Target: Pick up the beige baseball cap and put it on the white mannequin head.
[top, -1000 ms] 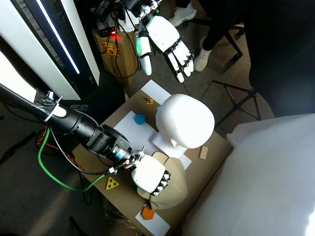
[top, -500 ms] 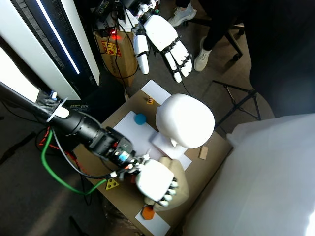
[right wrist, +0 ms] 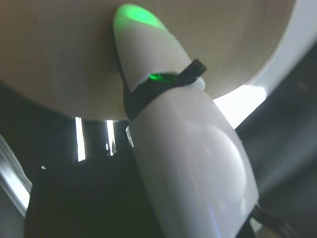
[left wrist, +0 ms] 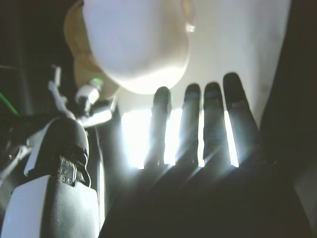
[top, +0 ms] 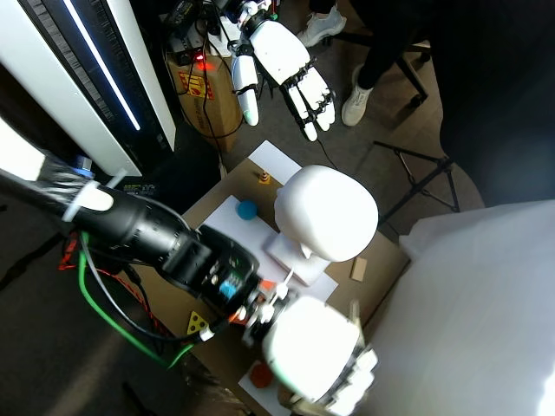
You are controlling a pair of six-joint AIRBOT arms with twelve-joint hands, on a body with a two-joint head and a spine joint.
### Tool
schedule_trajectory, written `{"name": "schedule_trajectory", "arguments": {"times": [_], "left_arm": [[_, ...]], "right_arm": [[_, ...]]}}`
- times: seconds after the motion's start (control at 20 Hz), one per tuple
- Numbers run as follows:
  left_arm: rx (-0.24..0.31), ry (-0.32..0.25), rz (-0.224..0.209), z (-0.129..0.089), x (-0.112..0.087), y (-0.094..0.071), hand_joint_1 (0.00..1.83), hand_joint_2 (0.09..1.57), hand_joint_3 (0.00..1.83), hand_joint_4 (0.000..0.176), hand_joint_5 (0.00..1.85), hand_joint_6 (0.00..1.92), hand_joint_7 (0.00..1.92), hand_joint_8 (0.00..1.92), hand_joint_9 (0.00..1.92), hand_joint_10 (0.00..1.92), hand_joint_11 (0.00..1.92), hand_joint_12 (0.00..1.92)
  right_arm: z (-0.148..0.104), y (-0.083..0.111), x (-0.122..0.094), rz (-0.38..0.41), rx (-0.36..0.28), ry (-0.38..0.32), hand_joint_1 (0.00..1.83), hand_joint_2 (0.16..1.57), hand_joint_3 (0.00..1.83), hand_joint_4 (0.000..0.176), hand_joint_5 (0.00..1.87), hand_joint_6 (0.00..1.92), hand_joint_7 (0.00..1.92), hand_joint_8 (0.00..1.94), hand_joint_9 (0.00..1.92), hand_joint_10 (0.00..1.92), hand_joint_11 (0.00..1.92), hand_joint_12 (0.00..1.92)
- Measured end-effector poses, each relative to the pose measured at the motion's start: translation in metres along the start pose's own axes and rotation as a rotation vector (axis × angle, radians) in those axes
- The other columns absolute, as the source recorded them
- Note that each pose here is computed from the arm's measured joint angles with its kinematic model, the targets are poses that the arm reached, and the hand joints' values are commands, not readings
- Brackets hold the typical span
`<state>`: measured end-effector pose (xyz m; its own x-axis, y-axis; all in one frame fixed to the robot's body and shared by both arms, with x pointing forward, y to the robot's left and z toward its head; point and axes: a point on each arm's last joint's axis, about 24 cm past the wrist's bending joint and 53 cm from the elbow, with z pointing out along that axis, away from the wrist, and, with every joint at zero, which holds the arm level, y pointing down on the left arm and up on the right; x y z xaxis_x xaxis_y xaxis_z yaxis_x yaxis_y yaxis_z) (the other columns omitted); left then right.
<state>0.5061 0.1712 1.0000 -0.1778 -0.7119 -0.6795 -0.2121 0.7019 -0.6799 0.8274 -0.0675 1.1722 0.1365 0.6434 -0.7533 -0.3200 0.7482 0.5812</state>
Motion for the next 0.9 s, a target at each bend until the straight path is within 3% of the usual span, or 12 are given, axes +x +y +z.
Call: {"name": "schedule_trajectory", "arguments": {"times": [0.1, 0.15, 0.3, 0.4, 0.6, 0.75, 0.9], "left_arm": [[-0.002, -0.001, 0.002, 0.000, -0.001, 0.001, 0.00, 1.16, 0.00, 0.119, 0.14, 0.00, 0.08, 0.00, 0.05, 0.00, 0.00, 0.40], [-0.007, 0.000, 0.002, -0.001, -0.001, 0.002, 0.00, 1.16, 0.00, 0.119, 0.14, 0.00, 0.08, 0.00, 0.05, 0.00, 0.00, 0.40], [-0.005, 0.003, -0.001, -0.002, 0.000, 0.001, 0.00, 1.16, 0.00, 0.120, 0.15, 0.00, 0.08, 0.00, 0.05, 0.00, 0.00, 0.40], [-0.006, 0.003, 0.000, -0.002, 0.000, 0.001, 0.00, 1.16, 0.00, 0.119, 0.16, 0.00, 0.09, 0.00, 0.05, 0.00, 0.00, 0.40], [-0.006, 0.001, -0.010, -0.002, -0.001, 0.001, 0.00, 1.15, 0.00, 0.120, 0.15, 0.00, 0.09, 0.00, 0.06, 0.00, 0.00, 0.42], [0.000, -0.004, -0.005, -0.003, -0.005, 0.001, 0.00, 1.15, 0.00, 0.119, 0.15, 0.00, 0.09, 0.00, 0.06, 0.00, 0.00, 0.42], [0.002, -0.004, -0.007, -0.007, -0.007, 0.003, 0.00, 1.15, 0.00, 0.119, 0.15, 0.00, 0.10, 0.00, 0.06, 0.00, 0.00, 0.42]], "right_arm": [[-0.005, 0.042, -0.011, 0.037, -0.093, -0.059, 1.35, 1.20, 0.00, 0.000, 0.84, 1.05, 0.76, 1.32, 0.75, 1.55, 0.75, 1.55], [-0.009, 0.075, -0.023, 0.082, -0.153, -0.115, 1.35, 1.20, 0.00, 0.000, 0.84, 1.05, 0.76, 1.32, 0.75, 1.55, 0.75, 1.55], [-0.010, 0.097, -0.034, 0.103, -0.194, -0.151, 1.35, 1.20, 0.00, 0.000, 0.84, 1.05, 0.76, 1.33, 0.75, 1.55, 0.77, 1.56], [-0.014, 0.116, -0.039, 0.074, -0.244, -0.175, 1.35, 1.20, 0.00, 0.000, 0.83, 1.06, 0.76, 1.33, 0.75, 1.55, 0.77, 1.56], [-0.040, 0.163, -0.019, 0.045, -0.352, -0.146, 1.35, 1.21, 0.00, 0.000, 0.83, 1.08, 0.75, 1.35, 0.74, 1.56, 0.76, 1.56], [-0.063, 0.179, -0.001, -0.004, -0.391, -0.113, 1.35, 1.20, 0.00, 0.000, 0.83, 1.07, 0.74, 1.34, 0.74, 1.56, 0.77, 1.56], [-0.084, 0.171, 0.007, -0.051, -0.371, -0.100, 1.35, 1.20, 0.00, 0.000, 0.83, 1.07, 0.75, 1.34, 0.75, 1.56, 0.76, 1.56]]}}
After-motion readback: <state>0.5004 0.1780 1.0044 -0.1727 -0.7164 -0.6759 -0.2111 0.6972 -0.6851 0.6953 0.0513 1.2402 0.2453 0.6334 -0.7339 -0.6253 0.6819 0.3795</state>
